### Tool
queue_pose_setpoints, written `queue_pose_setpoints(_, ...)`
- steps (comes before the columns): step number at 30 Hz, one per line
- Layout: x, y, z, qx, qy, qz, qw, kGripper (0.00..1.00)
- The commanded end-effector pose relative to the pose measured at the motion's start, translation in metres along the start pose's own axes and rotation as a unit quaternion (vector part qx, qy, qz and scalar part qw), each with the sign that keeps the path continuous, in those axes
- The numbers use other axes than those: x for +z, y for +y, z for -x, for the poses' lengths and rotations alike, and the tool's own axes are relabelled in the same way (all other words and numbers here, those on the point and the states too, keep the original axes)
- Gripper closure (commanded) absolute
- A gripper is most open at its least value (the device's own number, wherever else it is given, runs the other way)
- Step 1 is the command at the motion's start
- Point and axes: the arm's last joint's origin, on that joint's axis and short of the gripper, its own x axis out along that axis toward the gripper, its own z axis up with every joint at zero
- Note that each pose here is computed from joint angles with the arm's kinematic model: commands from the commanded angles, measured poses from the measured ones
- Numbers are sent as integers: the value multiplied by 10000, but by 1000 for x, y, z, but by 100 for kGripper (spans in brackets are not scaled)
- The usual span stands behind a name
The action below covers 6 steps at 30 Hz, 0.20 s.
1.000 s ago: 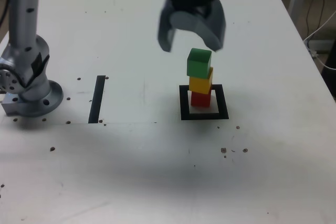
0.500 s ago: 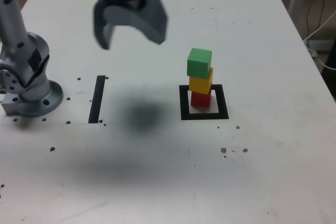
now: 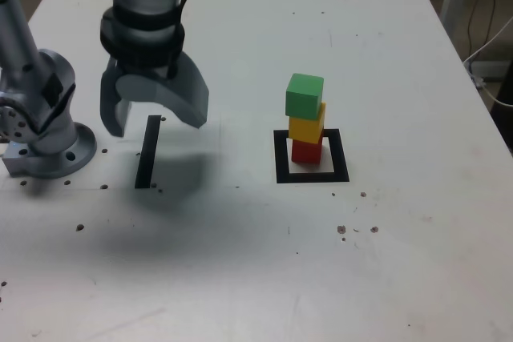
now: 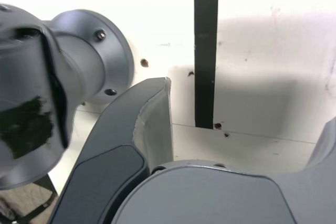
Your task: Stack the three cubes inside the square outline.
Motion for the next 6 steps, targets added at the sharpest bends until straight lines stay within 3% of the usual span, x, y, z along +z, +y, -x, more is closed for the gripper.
queue_pose_setpoints(1, -3, 0, -4, -75, -33, 7, 10000, 0)
queue_pose_setpoints(6, -8, 0, -14, -177, -17, -13, 9998, 0)
